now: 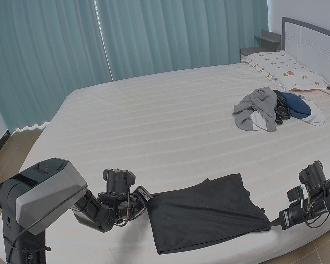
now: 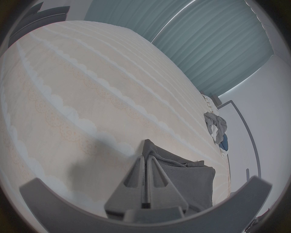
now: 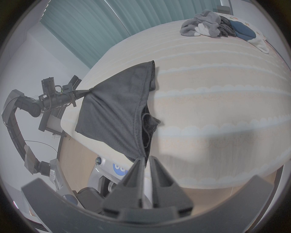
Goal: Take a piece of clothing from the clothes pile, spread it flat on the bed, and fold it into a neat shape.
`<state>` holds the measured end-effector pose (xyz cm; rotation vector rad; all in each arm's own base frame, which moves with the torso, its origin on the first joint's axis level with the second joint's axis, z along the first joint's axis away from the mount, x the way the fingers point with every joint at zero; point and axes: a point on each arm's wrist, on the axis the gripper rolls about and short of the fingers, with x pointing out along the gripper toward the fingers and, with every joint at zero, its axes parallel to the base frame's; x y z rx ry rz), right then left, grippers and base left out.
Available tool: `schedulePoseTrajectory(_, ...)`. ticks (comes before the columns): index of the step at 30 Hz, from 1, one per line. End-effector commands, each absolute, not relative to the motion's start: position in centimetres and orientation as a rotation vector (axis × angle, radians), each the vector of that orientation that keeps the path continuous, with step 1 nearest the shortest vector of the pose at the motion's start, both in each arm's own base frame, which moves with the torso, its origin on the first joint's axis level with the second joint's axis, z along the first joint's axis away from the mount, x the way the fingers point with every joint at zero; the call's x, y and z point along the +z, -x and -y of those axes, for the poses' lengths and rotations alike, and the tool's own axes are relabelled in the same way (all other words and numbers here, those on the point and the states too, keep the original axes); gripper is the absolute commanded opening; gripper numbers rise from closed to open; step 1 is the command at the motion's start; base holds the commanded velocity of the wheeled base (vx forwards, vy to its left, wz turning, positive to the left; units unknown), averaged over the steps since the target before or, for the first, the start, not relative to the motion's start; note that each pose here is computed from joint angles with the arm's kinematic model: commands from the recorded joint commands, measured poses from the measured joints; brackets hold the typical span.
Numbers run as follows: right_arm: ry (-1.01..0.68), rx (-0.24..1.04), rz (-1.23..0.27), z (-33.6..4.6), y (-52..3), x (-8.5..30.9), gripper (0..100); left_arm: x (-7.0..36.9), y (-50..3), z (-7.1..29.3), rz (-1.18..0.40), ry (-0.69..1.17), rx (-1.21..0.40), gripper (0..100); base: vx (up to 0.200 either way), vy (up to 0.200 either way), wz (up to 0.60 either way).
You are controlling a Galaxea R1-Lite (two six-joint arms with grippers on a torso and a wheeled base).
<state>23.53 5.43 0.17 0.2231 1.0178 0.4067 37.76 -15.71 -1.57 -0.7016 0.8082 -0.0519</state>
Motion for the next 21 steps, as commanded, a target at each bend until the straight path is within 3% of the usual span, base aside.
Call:
schedulePoseTrajectory(1,-0.254,0.414,-0.960,-5.9,-25.3,0.9,100,-1.6,-37.7,15.7,-0.809,0.702,-0.052,0,0.000,0.000,0.00)
schedulePoseTrajectory(8,-0.463,0.363,-0.839,-7.2,-30.2,3.3,100,-1.6,-37.7,15.7,-0.810,0.700,-0.052,0,0.000,0.000,0.00)
schedulePoseTrajectory(21,-0.550,0.229,-0.800,-12.0,-37.5,-1.4,100,-1.6,-37.7,15.7,-0.810,0.701,-0.051,0,0.000,0.000,0.00)
